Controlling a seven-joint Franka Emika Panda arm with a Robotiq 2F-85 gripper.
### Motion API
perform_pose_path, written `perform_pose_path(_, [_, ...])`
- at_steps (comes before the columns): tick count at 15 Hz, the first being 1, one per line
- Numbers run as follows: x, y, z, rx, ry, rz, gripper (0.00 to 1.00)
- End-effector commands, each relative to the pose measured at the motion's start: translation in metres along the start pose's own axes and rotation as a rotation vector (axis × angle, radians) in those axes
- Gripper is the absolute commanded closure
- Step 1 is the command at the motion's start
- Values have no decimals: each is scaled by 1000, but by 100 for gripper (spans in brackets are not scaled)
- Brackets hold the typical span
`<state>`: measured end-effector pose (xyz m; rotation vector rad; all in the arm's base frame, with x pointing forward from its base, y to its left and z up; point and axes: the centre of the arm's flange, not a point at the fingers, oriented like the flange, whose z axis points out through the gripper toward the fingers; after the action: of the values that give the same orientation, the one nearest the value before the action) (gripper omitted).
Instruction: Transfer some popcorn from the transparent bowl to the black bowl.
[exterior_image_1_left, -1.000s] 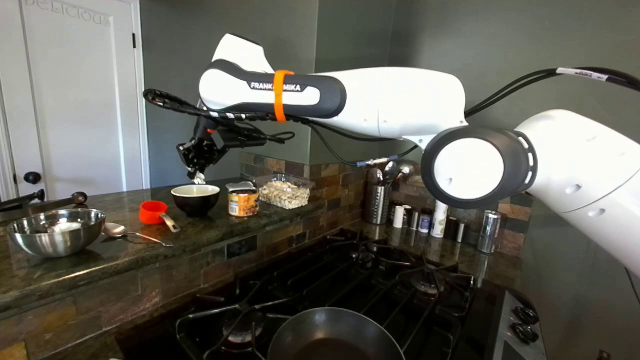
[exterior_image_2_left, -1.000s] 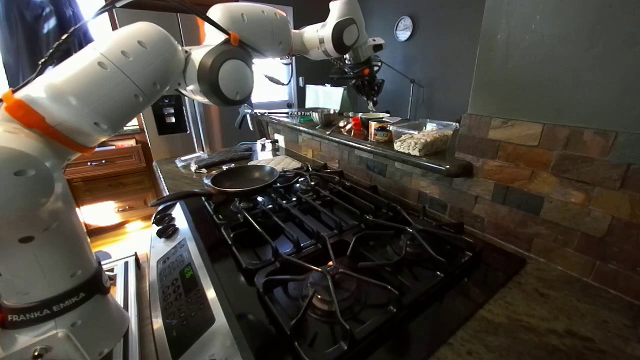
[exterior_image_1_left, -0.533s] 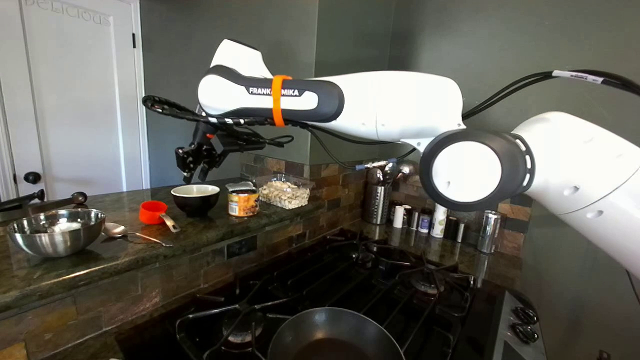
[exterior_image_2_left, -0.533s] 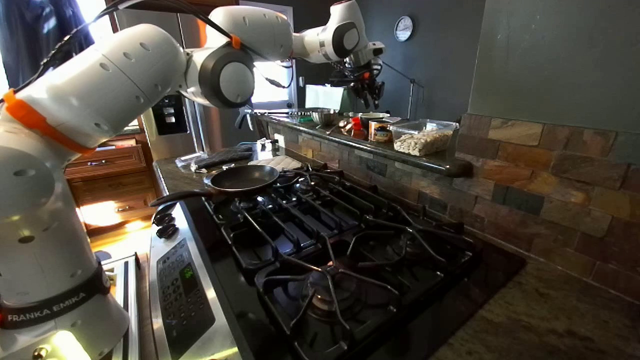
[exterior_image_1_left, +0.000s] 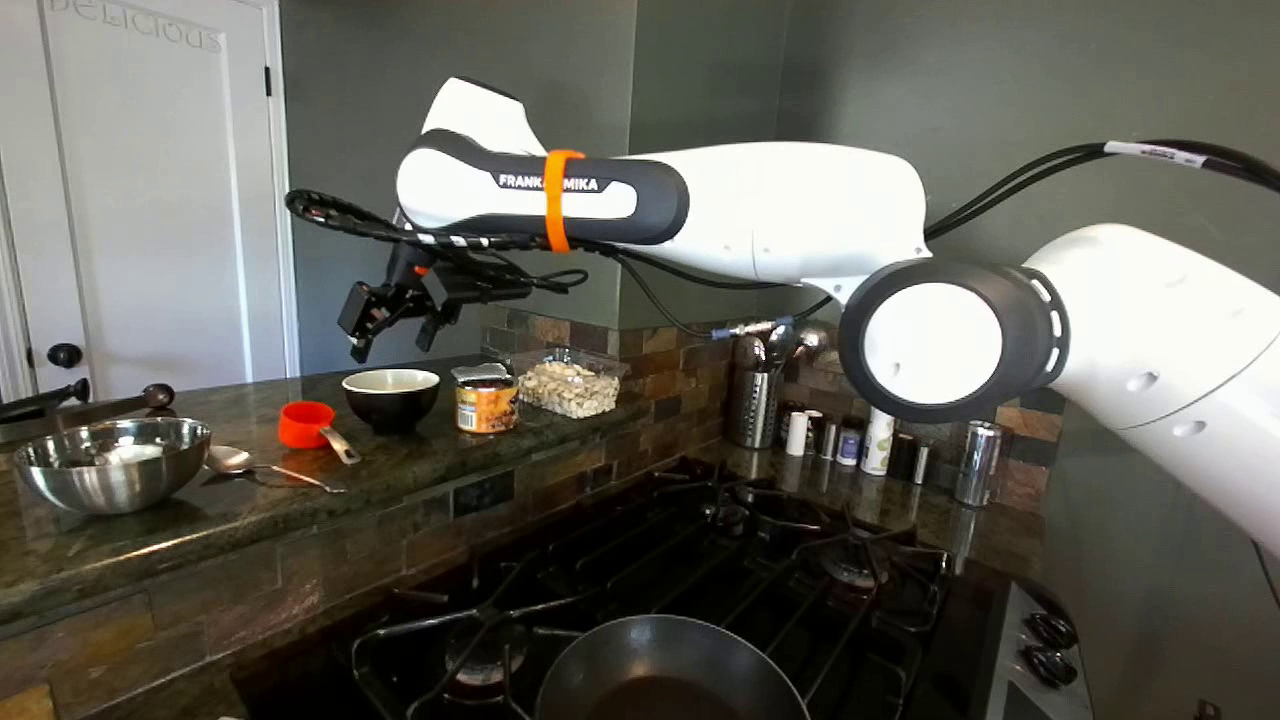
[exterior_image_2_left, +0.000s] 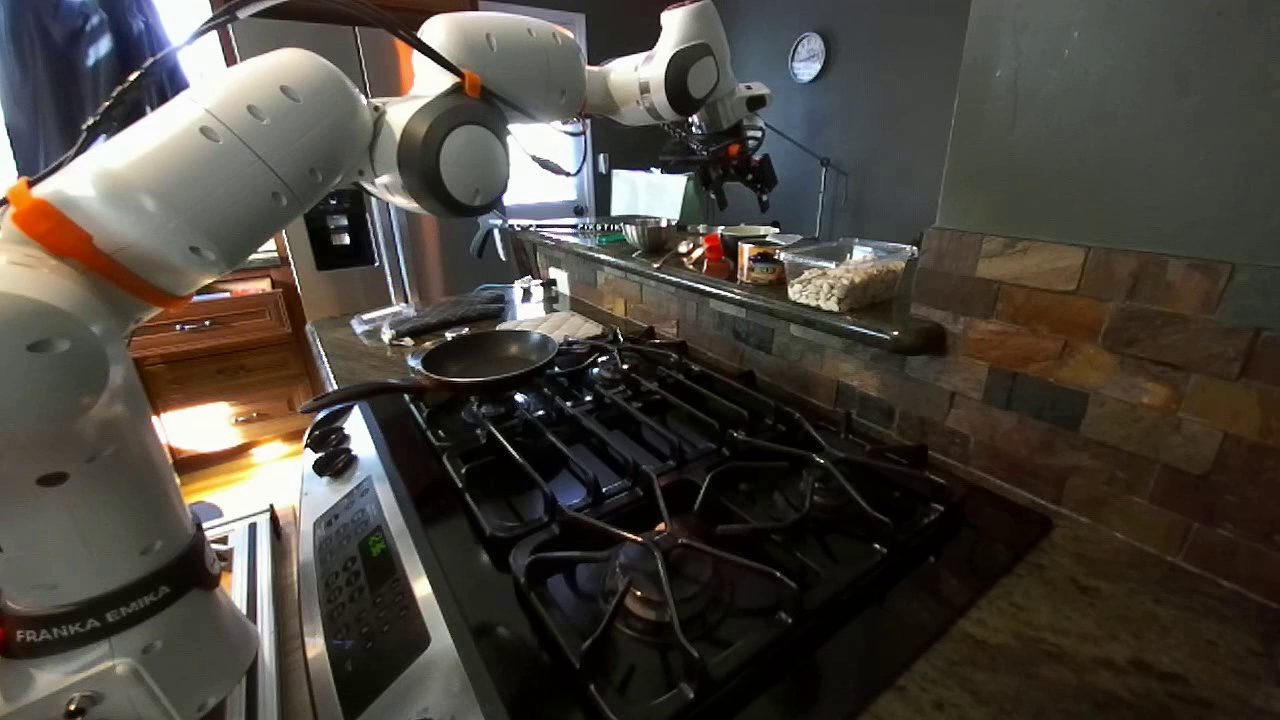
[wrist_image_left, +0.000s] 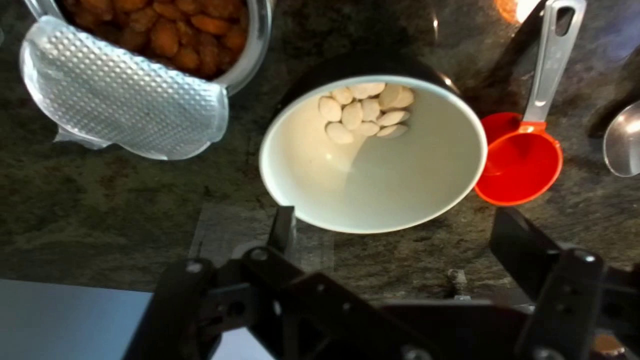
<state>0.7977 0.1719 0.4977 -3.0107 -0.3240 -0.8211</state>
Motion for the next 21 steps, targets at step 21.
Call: perform_pose_path(21, [-93,-6,-130,-33,-321,0,0])
